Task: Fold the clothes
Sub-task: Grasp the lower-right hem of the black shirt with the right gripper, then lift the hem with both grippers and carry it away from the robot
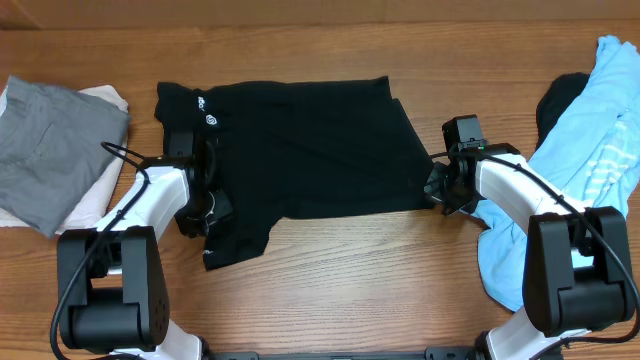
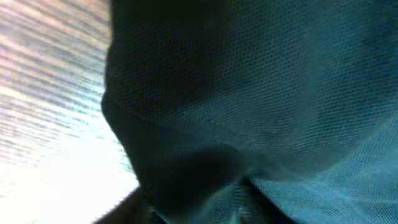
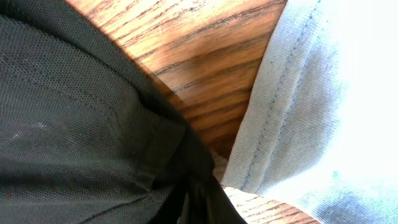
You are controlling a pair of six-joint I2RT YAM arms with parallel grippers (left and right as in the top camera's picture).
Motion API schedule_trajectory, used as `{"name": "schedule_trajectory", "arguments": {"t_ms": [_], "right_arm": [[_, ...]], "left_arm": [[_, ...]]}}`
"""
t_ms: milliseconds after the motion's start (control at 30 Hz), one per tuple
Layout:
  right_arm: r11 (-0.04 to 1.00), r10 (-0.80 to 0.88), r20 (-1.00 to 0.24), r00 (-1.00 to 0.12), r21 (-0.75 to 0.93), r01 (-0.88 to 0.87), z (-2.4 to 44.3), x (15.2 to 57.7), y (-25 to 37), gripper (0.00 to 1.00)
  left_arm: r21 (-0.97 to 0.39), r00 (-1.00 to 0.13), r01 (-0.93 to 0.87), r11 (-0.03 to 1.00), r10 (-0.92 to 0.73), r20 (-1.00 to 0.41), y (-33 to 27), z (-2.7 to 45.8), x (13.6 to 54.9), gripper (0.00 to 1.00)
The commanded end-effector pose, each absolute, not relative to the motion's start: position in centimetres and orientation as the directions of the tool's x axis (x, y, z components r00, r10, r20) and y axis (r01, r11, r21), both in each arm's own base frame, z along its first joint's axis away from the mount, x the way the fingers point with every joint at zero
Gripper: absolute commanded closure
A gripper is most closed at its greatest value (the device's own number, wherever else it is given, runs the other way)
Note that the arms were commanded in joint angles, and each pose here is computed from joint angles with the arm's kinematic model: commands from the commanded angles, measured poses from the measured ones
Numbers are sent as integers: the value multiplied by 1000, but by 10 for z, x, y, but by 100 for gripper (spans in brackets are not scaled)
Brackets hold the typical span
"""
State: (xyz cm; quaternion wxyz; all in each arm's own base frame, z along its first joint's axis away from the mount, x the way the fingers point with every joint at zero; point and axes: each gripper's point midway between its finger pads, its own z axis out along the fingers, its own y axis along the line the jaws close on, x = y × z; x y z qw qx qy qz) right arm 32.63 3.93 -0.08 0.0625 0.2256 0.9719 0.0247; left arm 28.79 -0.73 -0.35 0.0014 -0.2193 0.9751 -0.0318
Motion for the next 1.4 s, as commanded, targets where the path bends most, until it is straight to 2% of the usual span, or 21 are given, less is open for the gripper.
{"name": "schedule_trajectory", "arguments": {"t_ms": [0, 200, 300, 367, 467, 500, 533, 567, 767, 900, 1000, 1100, 1200, 1367], "right_arm": [[894, 445, -117, -888, 8, 447, -10, 323, 24, 92], [910, 415, -104, -904, 60, 410, -5, 328, 34, 96], [918, 395, -126, -910, 87, 386, 23, 343, 39, 96], [923, 382, -177, -907, 112, 368, 62, 360, 40, 96], [927, 371, -277, -886, 160, 339, 122, 379, 42, 96], [926, 374, -351, -859, 197, 323, 163, 387, 43, 96], [925, 375, -376, -847, 210, 316, 176, 389, 44, 96], [928, 366, -480, -797, 254, 273, 236, 393, 44, 96], [936, 343, -622, -704, 287, 202, 329, 374, 40, 96], [942, 333, -723, -605, 282, 182, 378, 362, 31, 96], [957, 290, -814, -504, 245, 156, 424, 351, 21, 96], [954, 293, -846, -444, 233, 186, 443, 349, 12, 96], [952, 289, -873, -393, 220, 212, 454, 354, 4, 96], [958, 270, -857, -438, 192, 215, 436, 377, 7, 96]], "left_arm": [[-62, -919, -394, 917, -391, 58, -11, -16, 275, 96], [-167, -951, -308, 937, -296, 90, -28, 4, 276, 96], [-262, -980, -197, 945, -197, 26, -41, 44, 289, 96], [-324, -987, -110, 939, -142, -75, -49, 89, 302, 96], [-336, -963, -87, 938, -166, -214, -41, 150, 316, 96], [-362, -932, -69, 930, -190, -309, -37, 189, 324, 96], [-377, -916, -59, 924, -200, -349, -35, 205, 327, 96], [-422, -842, -43, 906, -260, -472, -25, 260, 337, 96], [-468, -709, 61, 882, -292, -642, -20, 349, 343, 96], [-437, -628, 112, 892, -277, -727, -19, 393, 341, 96], [-392, -525, 154, 907, -260, -810, -17, 437, 339, 96], [-368, -447, 142, 919, -272, -852, -10, 462, 341, 96], [-349, -342, 44, 936, -314, -886, 12, 482, 352, 96], [-370, -358, 27, 929, -336, -871, 16, 472, 371, 96]]}}
